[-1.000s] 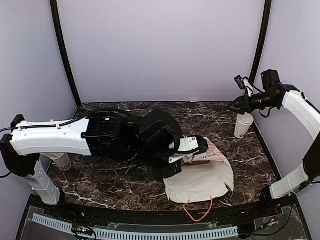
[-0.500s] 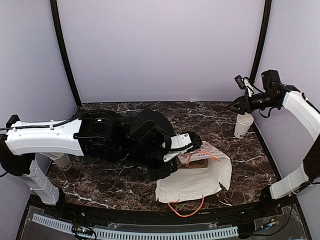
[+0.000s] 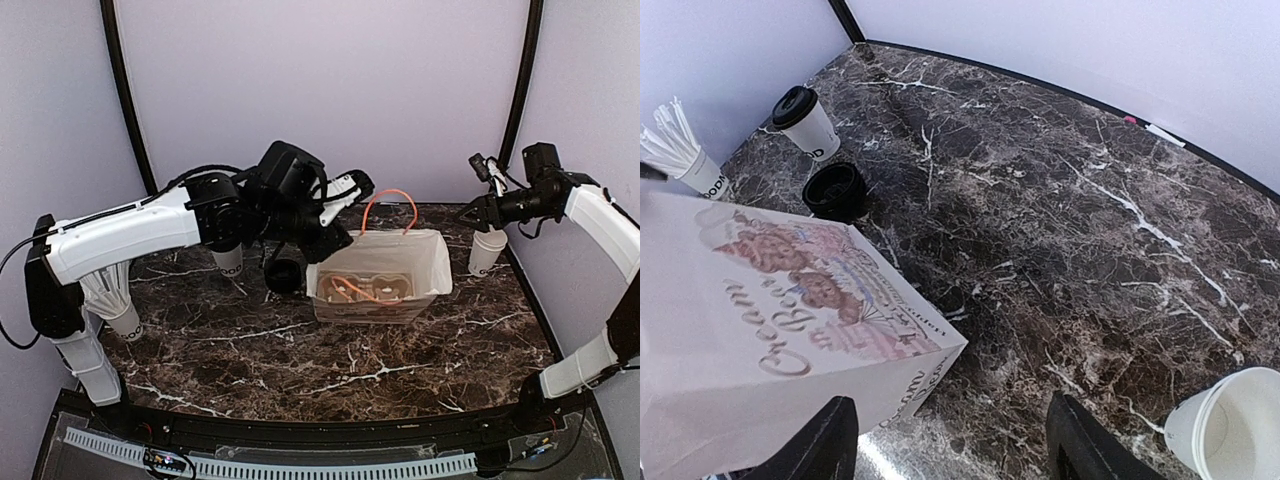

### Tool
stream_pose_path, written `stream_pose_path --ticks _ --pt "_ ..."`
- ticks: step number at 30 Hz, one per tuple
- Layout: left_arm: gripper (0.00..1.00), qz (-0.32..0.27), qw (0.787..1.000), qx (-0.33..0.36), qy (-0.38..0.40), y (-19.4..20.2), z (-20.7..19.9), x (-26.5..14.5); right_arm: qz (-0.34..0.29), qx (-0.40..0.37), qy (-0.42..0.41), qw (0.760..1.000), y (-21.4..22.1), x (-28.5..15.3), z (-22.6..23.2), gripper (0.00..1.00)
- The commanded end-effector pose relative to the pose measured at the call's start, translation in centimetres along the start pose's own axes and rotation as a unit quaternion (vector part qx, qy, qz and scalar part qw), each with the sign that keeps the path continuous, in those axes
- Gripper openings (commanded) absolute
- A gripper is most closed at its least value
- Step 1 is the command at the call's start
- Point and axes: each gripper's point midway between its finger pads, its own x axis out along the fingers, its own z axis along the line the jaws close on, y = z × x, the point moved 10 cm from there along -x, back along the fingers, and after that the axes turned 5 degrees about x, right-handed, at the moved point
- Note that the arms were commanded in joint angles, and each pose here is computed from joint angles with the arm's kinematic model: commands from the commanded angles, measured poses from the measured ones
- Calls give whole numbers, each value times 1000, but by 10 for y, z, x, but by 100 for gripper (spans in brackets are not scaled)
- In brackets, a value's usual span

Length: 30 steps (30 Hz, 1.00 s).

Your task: Pack the takeout coffee

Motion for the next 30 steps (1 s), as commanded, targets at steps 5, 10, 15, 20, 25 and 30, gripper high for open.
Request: stream_pose_path --ticks 5,10,15,20,25,30 --pt "51 -44 997 -36 -47 -16 69 23 -15 -18 -6 1000 3 -2 4 66" --pt "58 -65 995 -42 -61 -25 80 21 -17 -22 -5 1000 5 -2 5 66" --pt "60 -69 993 -59 -76 -28 85 5 -16 -25 -3 1000 7 -1 5 66" --pt "63 -66 987 -100 -109 -6 83 -25 -23 -41 2 999 11 -3 6 66" --pt "77 -51 977 -147 -147 38 80 -44 -62 -71 26 995 20 -5 6 67" --pt "74 31 957 -217 -189 88 95 -37 -56 -77 31 995 44 8 -4 67"
